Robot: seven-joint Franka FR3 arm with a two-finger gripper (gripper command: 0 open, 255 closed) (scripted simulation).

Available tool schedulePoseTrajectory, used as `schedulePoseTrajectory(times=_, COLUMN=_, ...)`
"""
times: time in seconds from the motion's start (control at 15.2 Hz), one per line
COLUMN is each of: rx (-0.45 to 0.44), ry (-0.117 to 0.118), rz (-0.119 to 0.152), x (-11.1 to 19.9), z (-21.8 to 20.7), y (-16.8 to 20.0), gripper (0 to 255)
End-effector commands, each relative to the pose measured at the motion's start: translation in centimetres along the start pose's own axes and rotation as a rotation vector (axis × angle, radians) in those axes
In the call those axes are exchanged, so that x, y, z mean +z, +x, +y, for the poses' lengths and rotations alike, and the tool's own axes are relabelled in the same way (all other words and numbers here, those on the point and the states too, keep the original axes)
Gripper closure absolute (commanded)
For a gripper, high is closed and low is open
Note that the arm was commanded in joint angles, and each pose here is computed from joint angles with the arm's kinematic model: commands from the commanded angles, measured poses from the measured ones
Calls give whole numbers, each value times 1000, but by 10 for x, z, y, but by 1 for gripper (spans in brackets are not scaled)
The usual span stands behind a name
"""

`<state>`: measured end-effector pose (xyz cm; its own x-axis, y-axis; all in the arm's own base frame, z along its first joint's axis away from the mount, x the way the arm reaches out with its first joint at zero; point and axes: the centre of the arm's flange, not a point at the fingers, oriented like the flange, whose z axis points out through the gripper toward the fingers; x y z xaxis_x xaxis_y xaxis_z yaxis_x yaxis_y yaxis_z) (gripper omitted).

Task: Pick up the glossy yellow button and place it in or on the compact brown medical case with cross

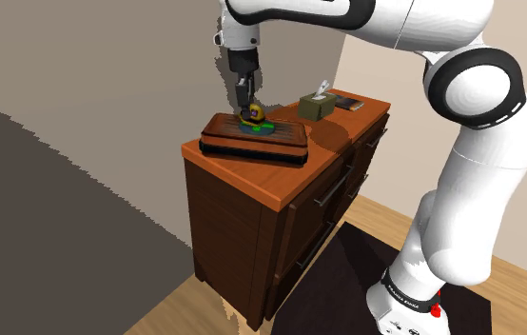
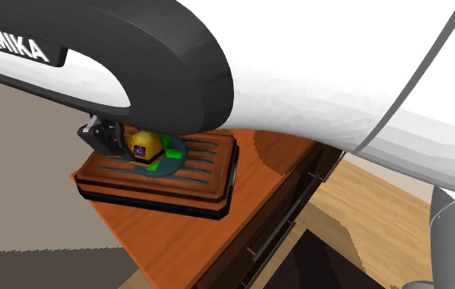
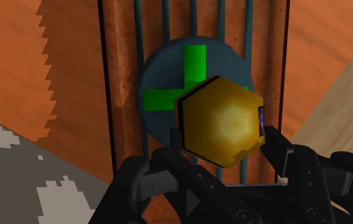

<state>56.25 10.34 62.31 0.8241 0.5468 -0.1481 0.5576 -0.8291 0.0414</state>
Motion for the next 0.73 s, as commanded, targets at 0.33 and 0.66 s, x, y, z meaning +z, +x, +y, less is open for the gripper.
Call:
schedulePoseTrajectory(times=0.33, rx=0, ry=0, rz=0, x=0, z=0, y=0, gripper=0)
schedulePoseTrajectory(times=0.66, rx=0, ry=0, rz=0, x=-26, z=0, y=0, gripper=0)
